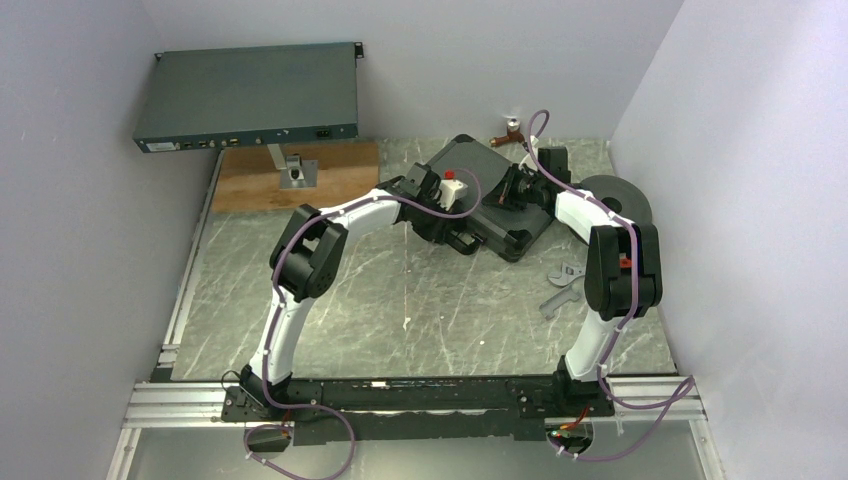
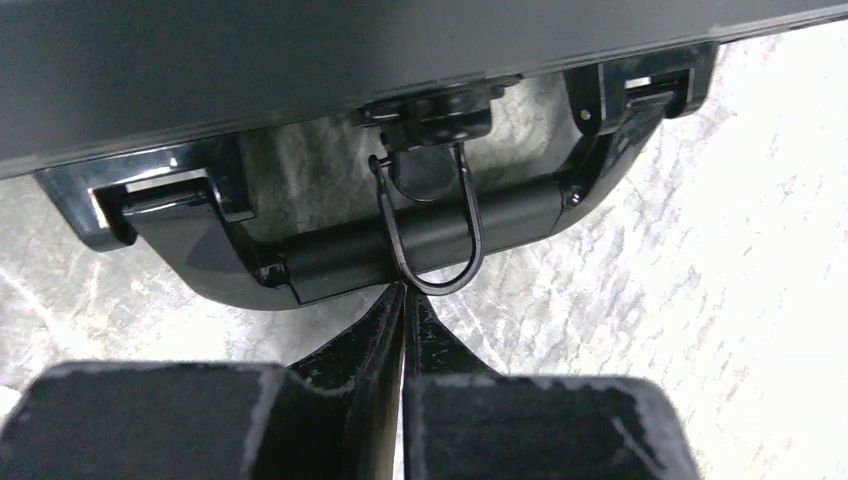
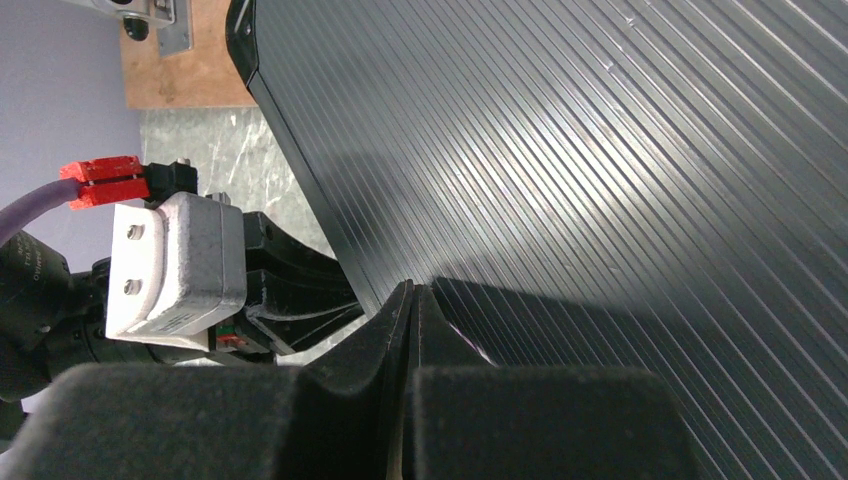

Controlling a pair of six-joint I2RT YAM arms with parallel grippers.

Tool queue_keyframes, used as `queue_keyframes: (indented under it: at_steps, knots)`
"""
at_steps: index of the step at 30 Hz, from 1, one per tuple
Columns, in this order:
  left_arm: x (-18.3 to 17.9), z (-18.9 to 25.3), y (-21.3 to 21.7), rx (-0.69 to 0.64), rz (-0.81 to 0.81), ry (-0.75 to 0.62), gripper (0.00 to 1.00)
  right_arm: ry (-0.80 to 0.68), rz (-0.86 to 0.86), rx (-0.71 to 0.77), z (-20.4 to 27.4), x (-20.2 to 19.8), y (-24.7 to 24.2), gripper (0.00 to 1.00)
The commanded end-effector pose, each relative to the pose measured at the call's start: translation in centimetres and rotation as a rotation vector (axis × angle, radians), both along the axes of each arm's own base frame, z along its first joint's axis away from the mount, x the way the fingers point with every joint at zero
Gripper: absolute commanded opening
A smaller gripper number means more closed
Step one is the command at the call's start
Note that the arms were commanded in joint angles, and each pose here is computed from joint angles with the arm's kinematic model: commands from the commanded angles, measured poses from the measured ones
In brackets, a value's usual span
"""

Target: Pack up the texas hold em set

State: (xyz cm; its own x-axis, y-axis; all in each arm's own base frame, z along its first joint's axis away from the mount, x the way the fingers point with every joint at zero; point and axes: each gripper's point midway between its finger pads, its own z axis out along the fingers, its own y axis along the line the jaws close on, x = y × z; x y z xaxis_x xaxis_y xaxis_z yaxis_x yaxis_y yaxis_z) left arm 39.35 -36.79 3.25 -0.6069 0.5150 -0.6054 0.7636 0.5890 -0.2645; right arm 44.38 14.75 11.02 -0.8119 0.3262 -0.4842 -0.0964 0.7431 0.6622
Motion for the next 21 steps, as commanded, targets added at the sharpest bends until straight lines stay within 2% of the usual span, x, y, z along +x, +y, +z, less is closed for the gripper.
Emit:
queue_keyframes:
  at_steps: [1,11,21]
  knots:
    - [1.0,3.8,-2.5,-0.137,-0.09,-0.077,0.1,0.295,-0.037,-0.149,-8.6,-4.9,-2.3,0.0]
    - [1.2,5.5,-3.5,-0.228,-0.109,-0.061,0.09,0.298,-0.039,-0.147,-8.7,-4.9,-2.3,0.0]
    - [1.6,6.3,-3.8,-0.262,-0.099,-0.076,0.08,0.302,-0.035,-0.147,-8.9,-5.0,-2.2,0.0]
